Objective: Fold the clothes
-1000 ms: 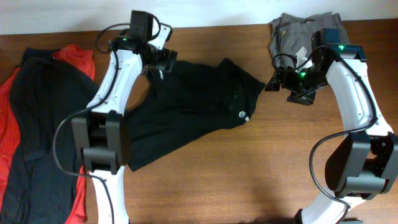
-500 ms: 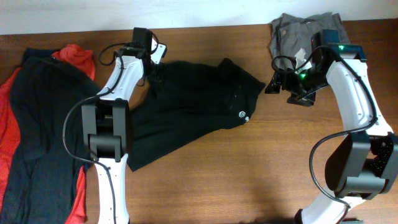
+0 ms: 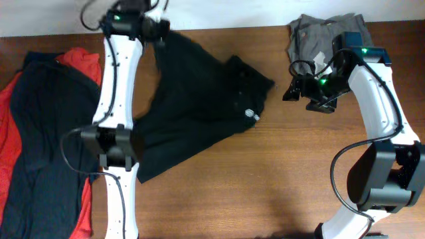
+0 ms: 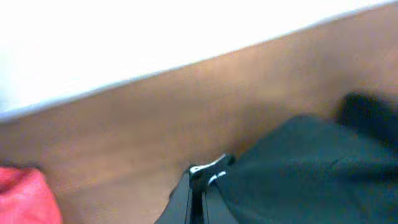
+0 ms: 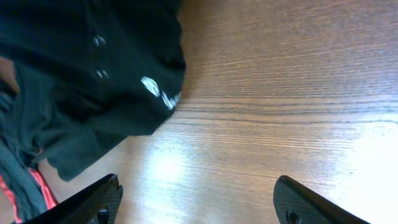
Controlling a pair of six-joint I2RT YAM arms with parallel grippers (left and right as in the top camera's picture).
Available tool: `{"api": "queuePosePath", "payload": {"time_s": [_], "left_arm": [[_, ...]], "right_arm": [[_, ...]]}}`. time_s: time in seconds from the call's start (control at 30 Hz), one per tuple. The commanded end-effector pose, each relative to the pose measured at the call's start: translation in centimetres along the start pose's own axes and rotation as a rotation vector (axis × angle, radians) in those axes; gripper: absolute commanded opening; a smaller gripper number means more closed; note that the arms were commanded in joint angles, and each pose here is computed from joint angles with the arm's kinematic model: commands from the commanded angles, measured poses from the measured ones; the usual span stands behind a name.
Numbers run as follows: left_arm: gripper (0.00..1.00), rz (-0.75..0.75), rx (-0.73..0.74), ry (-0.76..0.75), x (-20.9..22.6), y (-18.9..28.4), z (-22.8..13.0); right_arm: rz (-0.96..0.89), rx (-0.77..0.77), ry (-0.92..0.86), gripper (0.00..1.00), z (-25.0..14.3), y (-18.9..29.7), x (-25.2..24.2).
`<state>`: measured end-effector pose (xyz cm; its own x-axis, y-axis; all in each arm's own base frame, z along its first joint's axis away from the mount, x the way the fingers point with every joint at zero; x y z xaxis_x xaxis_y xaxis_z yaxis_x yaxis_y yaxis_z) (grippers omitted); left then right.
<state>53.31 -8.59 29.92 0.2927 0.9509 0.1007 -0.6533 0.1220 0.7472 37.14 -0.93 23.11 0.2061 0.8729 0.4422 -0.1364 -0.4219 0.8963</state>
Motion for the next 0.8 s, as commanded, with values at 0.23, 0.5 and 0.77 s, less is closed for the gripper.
{"api": "queuePosePath", "payload": {"time_s": [0.23,0.5,0.77], "left_arm": [[0.01,0.021,-0.289,0.018,-1.7,8.4,4.7],[0.01,0.019,-0.297,0.075,-1.4,8.6,4.7],[0.01,0.017,-0.296,0.086,-1.4,9.0,4.7]], "right_arm": [[0.214,0.103,0.435,0.82,-3.9,-4.0,11.5],[-0.020,-0.054,0.416,0.82,-7.6,-10.5,20.2],[-0.088,0.134,0.348,0.04,-9.2,-22.0,19.7]]}}
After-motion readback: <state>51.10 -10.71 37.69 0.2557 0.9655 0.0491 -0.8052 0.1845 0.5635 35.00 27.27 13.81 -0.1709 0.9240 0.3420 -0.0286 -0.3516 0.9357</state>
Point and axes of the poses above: each gripper's point midway between its finger pads, its own y axis back along the fingers, its own x axis along the line the jaws close on, z = x × y, the point moved 10 cm from there along y, back along the fingers, and after that the axes turned 2 degrees about -y, right-handed, at the moved point
